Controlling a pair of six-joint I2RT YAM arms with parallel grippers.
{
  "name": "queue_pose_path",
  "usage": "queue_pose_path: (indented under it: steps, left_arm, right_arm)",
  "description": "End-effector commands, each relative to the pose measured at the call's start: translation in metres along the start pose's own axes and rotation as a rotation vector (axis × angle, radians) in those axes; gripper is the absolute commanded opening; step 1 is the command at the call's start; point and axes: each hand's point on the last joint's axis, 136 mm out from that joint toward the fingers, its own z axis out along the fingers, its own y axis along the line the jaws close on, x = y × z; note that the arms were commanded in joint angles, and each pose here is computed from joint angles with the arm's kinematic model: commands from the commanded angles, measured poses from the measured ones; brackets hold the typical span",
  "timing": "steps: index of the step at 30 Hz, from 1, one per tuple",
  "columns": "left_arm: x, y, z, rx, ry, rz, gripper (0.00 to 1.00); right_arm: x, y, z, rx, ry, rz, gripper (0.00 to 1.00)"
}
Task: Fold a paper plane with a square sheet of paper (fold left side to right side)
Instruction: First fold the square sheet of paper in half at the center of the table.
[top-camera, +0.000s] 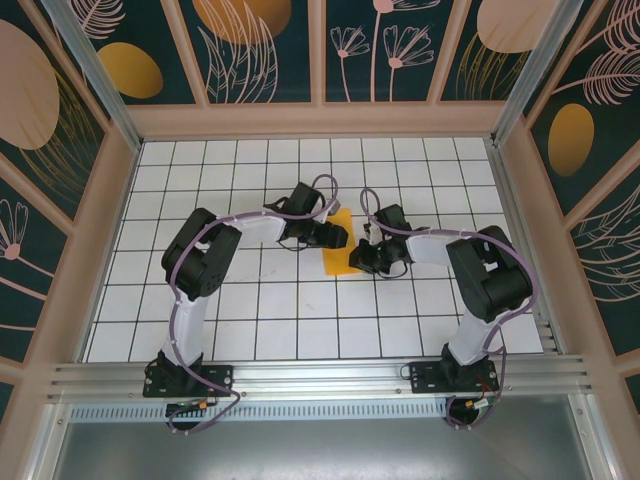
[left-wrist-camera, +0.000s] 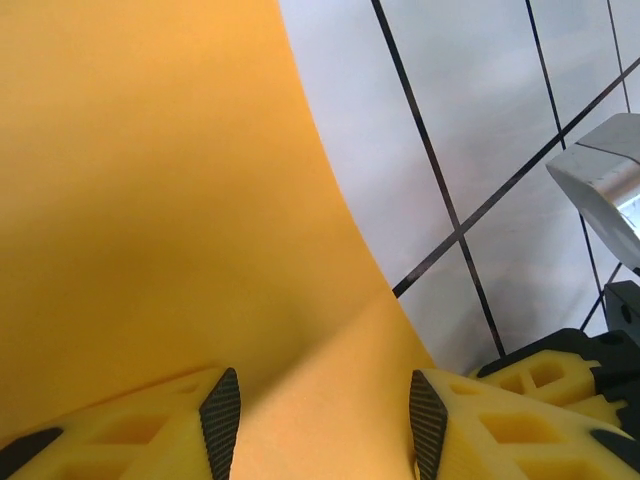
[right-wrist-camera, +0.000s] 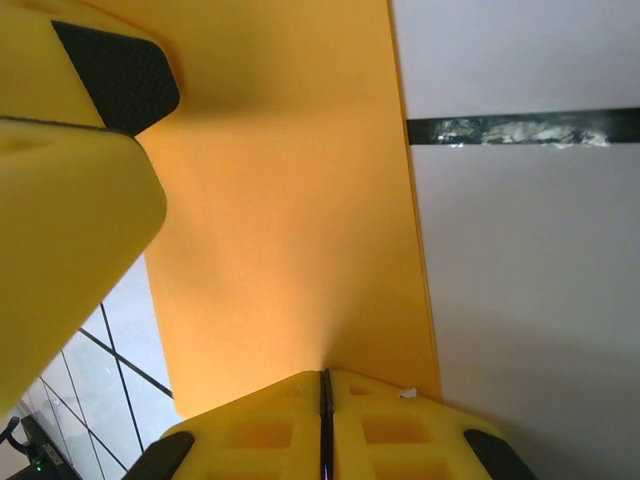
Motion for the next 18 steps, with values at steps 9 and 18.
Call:
queue_pose_path:
  steps: [9,18]
  left_arm:
    - [-0.031,0.051,-0.001,-0.114,-0.043,-0.034,0.54]
    - [-0.068,0.072,-0.002,-0.135,-0.082,-0.054,0.55]
  right_arm:
    - [0.028,-0.068,0.004,0.267,0.071,0.078,0.12]
    - [0.031,-0.070,0.005,0.267,0.081,0.079,0.12]
